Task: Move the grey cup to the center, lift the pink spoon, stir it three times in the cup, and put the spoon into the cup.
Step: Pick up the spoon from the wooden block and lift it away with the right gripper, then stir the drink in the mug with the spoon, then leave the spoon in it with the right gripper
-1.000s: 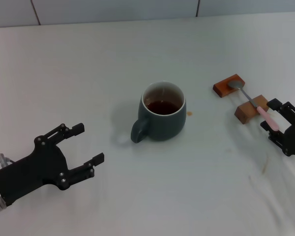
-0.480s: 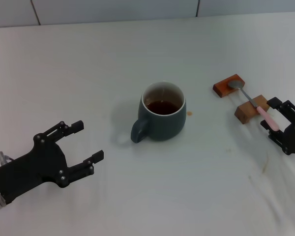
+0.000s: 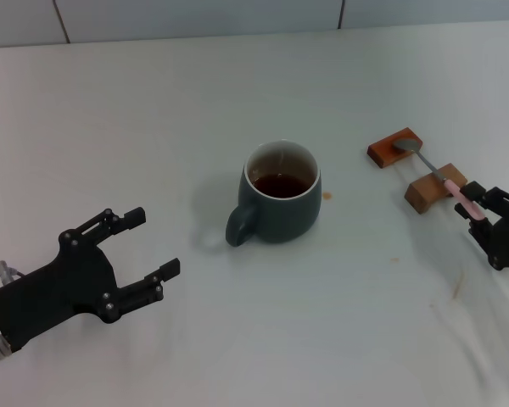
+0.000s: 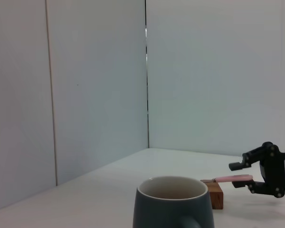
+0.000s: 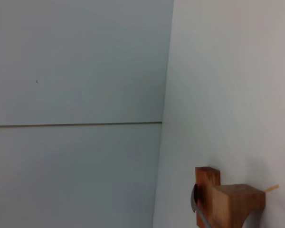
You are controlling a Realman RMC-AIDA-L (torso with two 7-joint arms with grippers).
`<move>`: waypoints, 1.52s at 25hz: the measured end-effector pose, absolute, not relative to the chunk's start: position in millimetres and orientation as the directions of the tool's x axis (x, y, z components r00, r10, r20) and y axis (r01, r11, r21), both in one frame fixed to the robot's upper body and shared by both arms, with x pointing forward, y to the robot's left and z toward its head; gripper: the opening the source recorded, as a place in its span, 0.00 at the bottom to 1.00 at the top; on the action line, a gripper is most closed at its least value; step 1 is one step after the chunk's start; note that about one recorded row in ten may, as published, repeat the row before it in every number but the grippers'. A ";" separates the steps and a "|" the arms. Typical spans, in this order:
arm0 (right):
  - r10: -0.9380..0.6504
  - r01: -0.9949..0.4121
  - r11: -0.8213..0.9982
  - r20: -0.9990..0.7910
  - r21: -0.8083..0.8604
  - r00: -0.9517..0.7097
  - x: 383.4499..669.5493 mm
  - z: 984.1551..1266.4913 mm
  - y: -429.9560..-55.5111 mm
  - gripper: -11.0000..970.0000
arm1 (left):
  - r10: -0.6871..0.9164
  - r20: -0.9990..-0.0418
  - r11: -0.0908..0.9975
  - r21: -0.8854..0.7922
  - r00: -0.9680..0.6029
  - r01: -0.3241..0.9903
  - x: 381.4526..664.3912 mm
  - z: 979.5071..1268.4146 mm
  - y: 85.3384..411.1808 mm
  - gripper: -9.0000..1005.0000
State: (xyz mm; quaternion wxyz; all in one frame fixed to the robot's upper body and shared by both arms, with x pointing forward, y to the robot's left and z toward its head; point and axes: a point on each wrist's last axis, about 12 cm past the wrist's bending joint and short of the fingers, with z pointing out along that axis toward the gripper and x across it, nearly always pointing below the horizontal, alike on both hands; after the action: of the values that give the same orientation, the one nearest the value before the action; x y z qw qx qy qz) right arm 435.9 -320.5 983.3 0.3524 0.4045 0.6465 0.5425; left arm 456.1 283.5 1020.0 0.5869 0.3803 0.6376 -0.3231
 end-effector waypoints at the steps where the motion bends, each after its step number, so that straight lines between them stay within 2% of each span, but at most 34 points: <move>1: 0.905 0.141 0.084 -0.017 0.986 -0.424 435.9 983.3 -320.5 0.41 | 0.106 -0.994 0.502 0.034 -0.022 0.864 456.1 1020.0 283.5 0.81; 4: 0.907 0.146 0.084 -0.015 0.986 -0.421 434.9 982.5 -321.1 0.31 | 0.102 -0.995 0.501 0.032 -0.022 0.865 455.5 1020.1 283.2 0.81; 13: 0.900 0.103 0.105 -0.050 0.989 -0.434 434.0 985.9 -320.1 0.19 | 0.086 -0.996 0.509 0.024 -0.023 0.860 452.2 1019.8 283.6 0.81; 16: 0.887 -0.028 0.189 -0.183 0.982 -0.425 434.6 995.7 -321.0 0.15 | 0.083 -0.996 0.511 0.021 -0.025 0.859 450.6 1019.5 284.4 0.81; 18: 0.859 -0.169 0.295 -0.338 0.941 -0.384 434.6 1005.9 -321.3 0.13 | 0.082 -0.996 0.512 0.020 -0.025 0.859 449.9 1019.4 284.7 0.81; 19: 0.834 -0.242 0.362 -0.428 0.900 -0.347 435.0 1011.2 -321.4 0.13 | 0.080 -0.996 0.512 0.020 -0.025 0.859 449.6 1019.4 284.8 0.81; 20: 0.763 -0.375 0.485 -0.592 0.790 -0.259 436.9 1021.7 -319.7 0.13 | 0.079 -0.997 0.511 0.019 -0.025 0.859 449.2 1019.5 284.8 0.81; 21: 0.763 -0.375 0.485 -0.592 0.790 -0.259 436.9 1021.7 -319.7 0.13 | 0.077 -0.997 0.510 0.019 -0.024 0.860 448.9 1019.7 284.8 0.81; 22: 0.680 -0.488 0.569 -0.712 0.662 -0.173 443.9 1034.3 -318.2 0.13 | 0.074 -0.997 0.509 0.018 -0.023 0.860 448.6 1019.9 284.7 0.81; 23: 0.680 -0.488 0.569 -0.712 0.662 -0.173 443.9 1034.3 -318.2 0.13 | 0.073 -0.997 0.509 0.018 -0.022 0.861 448.1 1020.0 284.8 0.81; 24: 0.637 -0.545 0.597 -0.761 0.589 -0.125 448.4 1042.1 -317.6 0.13 | 0.073 -0.997 0.509 0.019 -0.021 0.861 448.1 1020.0 284.8 0.81; 25: 0.547 -0.649 0.625 -0.837 0.433 -0.032 459.8 1061.7 -320.9 0.13 | 0.075 -0.997 0.508 0.023 -0.017 0.861 447.8 1019.8 284.5 0.81; 26: 0.547 -0.649 0.625 -0.837 0.433 -0.032 459.8 1061.7 -320.9 0.13 | 0.075 -0.997 0.508 0.023 -0.017 0.861 447.8 1019.8 284.5 0.81; 28: 0.461 -0.735 0.611 -0.887 0.294 0.028 473.5 1084.4 -327.7 0.13 | 0.078 -0.997 0.508 0.026 -0.016 0.861 447.8 1019.5 284.3 0.81; 29: 0.428 -0.767 0.589 -0.903 0.253 0.031 480.0 1094.7 -330.8 0.13 | 0.079 -0.997 0.507 0.026 -0.016 0.861 447.8 1019.4 284.3 0.81; 30: 0.348 -0.828 0.519 -0.937 0.211 -0.021 497.4 1119.4 -336.8 0.13 | 0.083 -0.996 0.507 0.028 -0.016 0.861 447.9 1019.3 284.7 0.81; 31: 0.348 -0.828 0.519 -0.937 0.211 -0.021 497.4 1119.4 -336.8 0.13 | 0.083 -0.996 0.507 0.028 -0.016 0.861 447.9 1019.3 284.7 0.81; 33: 0.251 -0.869 0.454 -0.964 0.197 -0.087 513.7 1143.9 -338.3 0.13 | 0.093 -0.995 0.509 0.030 -0.020 0.860 448.1 1018.3 285.5 0.81; 34: 0.196 -0.886 0.422 -0.973 0.195 -0.121 521.5 1157.0 -336.7 0.13 | 0.100 -0.995 0.509 0.031 -0.023 0.860 448.2 1017.6 285.9 0.81; 35: 0.061 -0.915 0.364 -0.985 0.175 -0.164 535.9 1184.6 -328.1 0.13 | 0.110 -0.994 0.509 0.031 -0.029 0.860 448.3 1016.4 286.0 0.81; 36: 0.061 -0.915 0.364 -0.985 0.175 -0.164 535.9 1184.6 -328.1 0.13 | 0.110 -0.994 0.509 0.031 -0.029 0.860 448.3 1016.4 286.0 0.81; 38: -0.077 -0.935 0.321 -0.979 0.154 -0.188 546.8 1209.2 -314.7 0.13 | 0.115 -0.993 0.504 0.032 -0.030 0.863 448.9 1016.1 285.2 0.81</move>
State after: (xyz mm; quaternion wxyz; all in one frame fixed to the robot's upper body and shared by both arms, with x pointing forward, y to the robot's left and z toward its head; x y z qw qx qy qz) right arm 546.8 -314.7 1209.2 0.5001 -0.3950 0.6405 0.4285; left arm 448.9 285.2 1016.1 0.5829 0.3810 0.6420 -0.3208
